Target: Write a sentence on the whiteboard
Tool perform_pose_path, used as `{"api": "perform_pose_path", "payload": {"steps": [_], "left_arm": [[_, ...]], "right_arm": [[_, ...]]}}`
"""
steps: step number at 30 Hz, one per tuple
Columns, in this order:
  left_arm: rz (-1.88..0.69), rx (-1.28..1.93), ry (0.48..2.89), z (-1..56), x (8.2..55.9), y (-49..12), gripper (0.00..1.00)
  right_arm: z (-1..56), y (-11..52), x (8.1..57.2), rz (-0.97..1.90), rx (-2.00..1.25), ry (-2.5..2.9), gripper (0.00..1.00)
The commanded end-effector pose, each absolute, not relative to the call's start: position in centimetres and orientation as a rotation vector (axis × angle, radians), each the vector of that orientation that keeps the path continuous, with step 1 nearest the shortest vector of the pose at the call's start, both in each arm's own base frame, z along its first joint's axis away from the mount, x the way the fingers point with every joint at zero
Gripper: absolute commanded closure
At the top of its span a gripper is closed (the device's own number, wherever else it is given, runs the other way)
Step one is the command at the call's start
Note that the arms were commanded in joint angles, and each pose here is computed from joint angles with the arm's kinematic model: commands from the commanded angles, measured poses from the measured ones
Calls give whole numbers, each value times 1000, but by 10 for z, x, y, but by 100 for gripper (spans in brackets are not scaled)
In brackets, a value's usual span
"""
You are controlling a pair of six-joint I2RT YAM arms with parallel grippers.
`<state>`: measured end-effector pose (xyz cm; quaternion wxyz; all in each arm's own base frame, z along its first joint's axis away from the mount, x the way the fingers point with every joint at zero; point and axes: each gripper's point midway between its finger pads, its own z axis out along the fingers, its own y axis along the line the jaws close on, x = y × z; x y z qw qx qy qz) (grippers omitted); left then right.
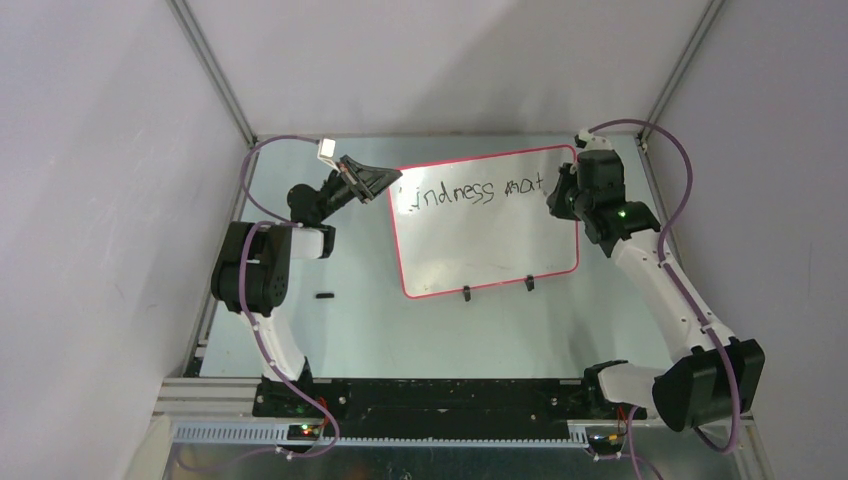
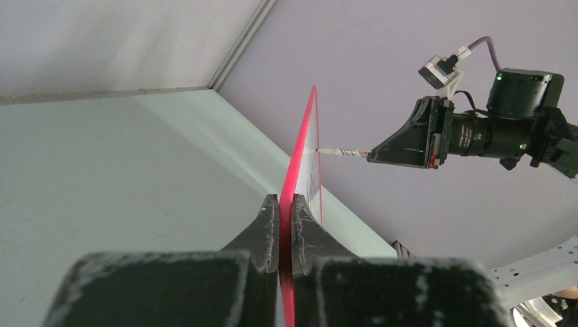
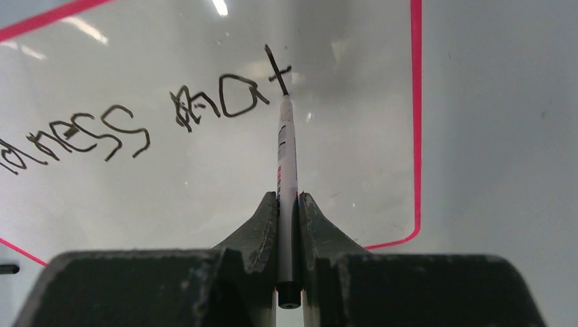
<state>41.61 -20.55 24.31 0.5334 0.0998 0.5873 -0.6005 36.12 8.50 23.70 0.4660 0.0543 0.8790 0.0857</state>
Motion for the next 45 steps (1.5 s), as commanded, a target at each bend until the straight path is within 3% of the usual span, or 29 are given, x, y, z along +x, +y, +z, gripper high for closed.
{"api": "perform_pose_path", "payload": {"steps": [1,31,45], "left_arm": [[-1379,334,1324,258,413,-203,100],[-1378,334,1323,259,412,-203,100],[-1376,332,1321,259,412,-202,100]], "right_arm": [[235,83,350,213,152,2155,100],[285,77,364,237,180,2028,100],[279,72,374,214,194,2045,100]]}}
